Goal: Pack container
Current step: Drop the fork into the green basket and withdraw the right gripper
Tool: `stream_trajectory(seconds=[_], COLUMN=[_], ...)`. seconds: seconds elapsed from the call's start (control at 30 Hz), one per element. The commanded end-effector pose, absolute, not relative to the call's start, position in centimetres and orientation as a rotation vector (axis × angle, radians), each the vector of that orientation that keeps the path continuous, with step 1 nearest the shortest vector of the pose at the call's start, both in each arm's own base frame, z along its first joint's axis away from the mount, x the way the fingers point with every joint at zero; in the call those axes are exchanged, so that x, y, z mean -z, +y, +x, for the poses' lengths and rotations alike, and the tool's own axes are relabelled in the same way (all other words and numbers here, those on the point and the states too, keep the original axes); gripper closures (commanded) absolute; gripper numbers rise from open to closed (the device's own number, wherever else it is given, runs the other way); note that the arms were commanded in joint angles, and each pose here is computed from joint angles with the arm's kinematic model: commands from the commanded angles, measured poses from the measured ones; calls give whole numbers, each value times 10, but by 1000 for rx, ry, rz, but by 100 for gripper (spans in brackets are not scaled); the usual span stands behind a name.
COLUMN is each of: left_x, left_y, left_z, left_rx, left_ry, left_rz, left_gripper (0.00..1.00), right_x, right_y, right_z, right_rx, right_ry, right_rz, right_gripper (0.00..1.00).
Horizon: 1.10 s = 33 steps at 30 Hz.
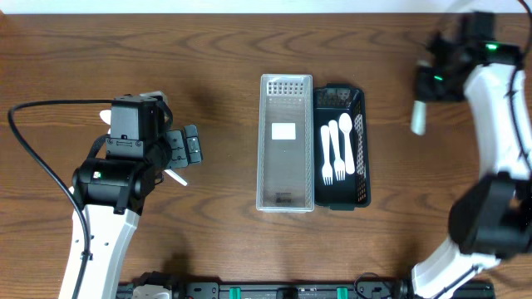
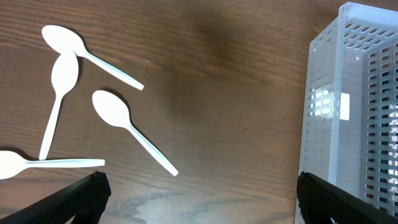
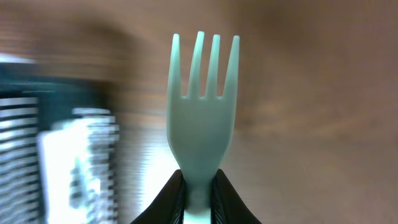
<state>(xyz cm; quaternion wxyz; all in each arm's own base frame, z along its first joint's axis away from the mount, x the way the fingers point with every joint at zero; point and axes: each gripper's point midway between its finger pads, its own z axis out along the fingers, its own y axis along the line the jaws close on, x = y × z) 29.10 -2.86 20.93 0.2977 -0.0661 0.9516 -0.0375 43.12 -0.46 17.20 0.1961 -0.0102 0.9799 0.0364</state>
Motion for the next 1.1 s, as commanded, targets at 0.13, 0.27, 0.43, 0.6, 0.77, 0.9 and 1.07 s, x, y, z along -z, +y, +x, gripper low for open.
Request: stream_trajectory(seconds=[0.13,0.27,0.43,0.6,0.77,0.9,1.07], left_x=[-219,-218,-217,-217,-217,-225,-268], left_y=[-26,-25,-25,-25,-25,-25,-8], left_z=[294,293,293,293,293,291,297], left_rx=[84,82,82,82,82,90,92], left_ry=[2507,2513,2514,2515,2515,2490,2340], left_rz=[-172,-172,-172,-172,-172,-178,-385], left_gripper=[2,2,2,2,2,2,2], right_x=[-172,-128,-92,-91,-93,-120,-204], right_y=[112,138,150,150,150,140,97], right_z=[411,403,393,393,394,407,430], right_rx=[-174,-164,-134,-133,-133,-63,133], right_ry=[2772,2886,2988,2990,2981,2895,2656], right_rz=[-132,-187,-240,-242,-269,-266,-136], right_gripper=[90,91,87,26,5,5,1])
